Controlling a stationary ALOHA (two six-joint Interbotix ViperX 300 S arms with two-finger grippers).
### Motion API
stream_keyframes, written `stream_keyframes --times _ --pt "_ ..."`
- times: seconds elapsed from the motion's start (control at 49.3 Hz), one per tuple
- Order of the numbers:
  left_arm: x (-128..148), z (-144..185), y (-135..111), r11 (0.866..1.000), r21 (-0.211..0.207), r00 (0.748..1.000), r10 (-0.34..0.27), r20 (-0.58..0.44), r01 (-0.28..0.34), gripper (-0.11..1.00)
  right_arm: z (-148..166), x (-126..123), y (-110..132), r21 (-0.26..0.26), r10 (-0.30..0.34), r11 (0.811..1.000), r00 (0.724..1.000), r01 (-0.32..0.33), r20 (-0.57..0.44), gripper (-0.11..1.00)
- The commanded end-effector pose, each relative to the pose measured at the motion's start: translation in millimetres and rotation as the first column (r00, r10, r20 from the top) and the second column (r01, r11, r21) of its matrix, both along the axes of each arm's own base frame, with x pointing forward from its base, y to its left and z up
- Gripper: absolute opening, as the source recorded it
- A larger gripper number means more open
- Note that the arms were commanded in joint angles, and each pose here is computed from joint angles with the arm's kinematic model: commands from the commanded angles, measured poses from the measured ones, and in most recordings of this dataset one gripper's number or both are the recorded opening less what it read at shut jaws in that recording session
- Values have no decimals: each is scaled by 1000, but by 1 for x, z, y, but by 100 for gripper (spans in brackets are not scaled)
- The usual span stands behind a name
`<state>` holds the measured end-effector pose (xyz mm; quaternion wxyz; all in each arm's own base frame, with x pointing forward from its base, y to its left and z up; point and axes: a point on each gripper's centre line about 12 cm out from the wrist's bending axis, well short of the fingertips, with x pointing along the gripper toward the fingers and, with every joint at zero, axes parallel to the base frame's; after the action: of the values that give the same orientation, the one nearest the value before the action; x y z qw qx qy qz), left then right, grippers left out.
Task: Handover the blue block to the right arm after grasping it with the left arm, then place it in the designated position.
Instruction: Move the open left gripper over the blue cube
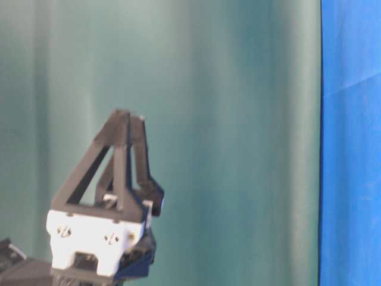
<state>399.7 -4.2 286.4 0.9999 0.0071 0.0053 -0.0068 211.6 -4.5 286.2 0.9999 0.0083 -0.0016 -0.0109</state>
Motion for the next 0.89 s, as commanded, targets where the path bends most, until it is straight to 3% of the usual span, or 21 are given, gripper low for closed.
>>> stream_keyframes --times 0.0,0.264,0.447,0.67,0.792,0.873 --pt "4 12 2 1000 -5 1000 6 20 -6 93 12 3 -1 2 -4 1000 999 3 34 97" --pt "7 4 -2 999 -37 991 -2 -131 -3 93 12 3 -1 4 -4 1000 999 4 32 97" --pt "16 -2 -3 998 -56 950 -2 -313 -16 93 12 3 -1 4 -4 1000 1000 4 31 97" --pt "26 -2 -14 998 -56 857 -20 -515 -10 93 10 3 -1 4 -4 1000 1000 4 14 97" --pt "33 -1 -17 999 -47 779 -20 -627 -11 93 10 3 -1 3 -3 1000 1000 3 14 97" --pt "36 -4 -18 999 -37 714 -17 -700 -12 93 9 4 -1 4 -4 1000 1000 4 11 97"
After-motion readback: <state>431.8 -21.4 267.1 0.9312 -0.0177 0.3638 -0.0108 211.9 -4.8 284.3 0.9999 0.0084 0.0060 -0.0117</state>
